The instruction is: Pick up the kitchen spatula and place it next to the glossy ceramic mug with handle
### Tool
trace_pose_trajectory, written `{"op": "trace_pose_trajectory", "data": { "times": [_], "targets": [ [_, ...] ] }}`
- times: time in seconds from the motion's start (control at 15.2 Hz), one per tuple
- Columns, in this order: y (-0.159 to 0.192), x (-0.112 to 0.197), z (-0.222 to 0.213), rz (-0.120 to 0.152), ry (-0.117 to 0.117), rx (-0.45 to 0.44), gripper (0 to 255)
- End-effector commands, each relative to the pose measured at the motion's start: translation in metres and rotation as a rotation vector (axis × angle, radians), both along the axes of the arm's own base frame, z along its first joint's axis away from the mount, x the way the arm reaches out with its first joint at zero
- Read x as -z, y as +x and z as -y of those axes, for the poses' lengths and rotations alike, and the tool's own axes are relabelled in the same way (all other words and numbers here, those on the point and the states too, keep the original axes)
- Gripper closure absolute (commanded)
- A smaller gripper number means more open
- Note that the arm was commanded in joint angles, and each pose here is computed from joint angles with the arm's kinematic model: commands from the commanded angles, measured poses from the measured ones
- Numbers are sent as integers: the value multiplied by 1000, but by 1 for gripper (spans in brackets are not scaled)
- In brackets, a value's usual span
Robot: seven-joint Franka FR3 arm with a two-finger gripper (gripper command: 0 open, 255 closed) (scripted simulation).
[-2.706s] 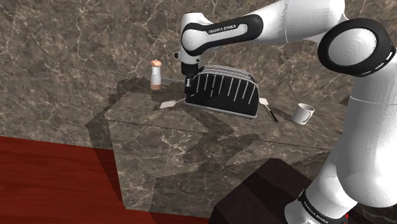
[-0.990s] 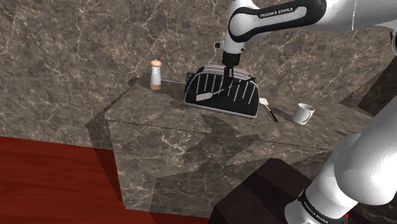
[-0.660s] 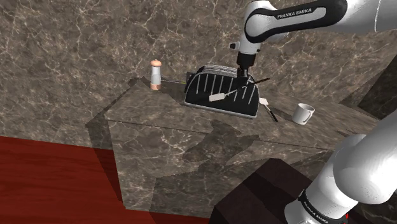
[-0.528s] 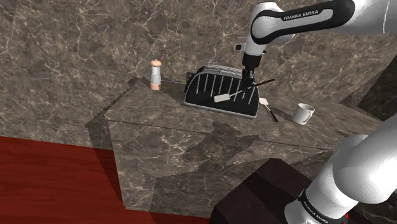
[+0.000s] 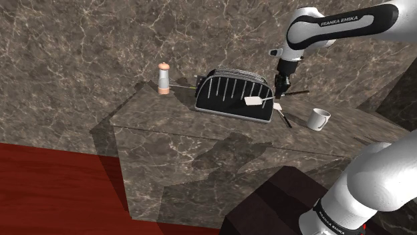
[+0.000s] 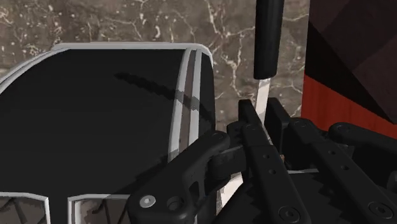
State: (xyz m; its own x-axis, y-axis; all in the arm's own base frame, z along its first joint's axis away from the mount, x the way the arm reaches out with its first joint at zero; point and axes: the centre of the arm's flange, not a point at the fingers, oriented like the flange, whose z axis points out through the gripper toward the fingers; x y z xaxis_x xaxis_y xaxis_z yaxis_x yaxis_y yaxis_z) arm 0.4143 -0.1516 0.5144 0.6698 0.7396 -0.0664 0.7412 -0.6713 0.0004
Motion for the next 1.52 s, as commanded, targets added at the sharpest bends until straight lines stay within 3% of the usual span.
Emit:
{"op": "trace_pose_trajectory", "data": {
  "times": [0.0,0.53,1.45],
  "targets": [
    [-17,2,20,0,0,-1,255],
    [-79,2,106,0,0,-1,255],
    [-81,71,109,0,0,-1,255]
  ]
}}
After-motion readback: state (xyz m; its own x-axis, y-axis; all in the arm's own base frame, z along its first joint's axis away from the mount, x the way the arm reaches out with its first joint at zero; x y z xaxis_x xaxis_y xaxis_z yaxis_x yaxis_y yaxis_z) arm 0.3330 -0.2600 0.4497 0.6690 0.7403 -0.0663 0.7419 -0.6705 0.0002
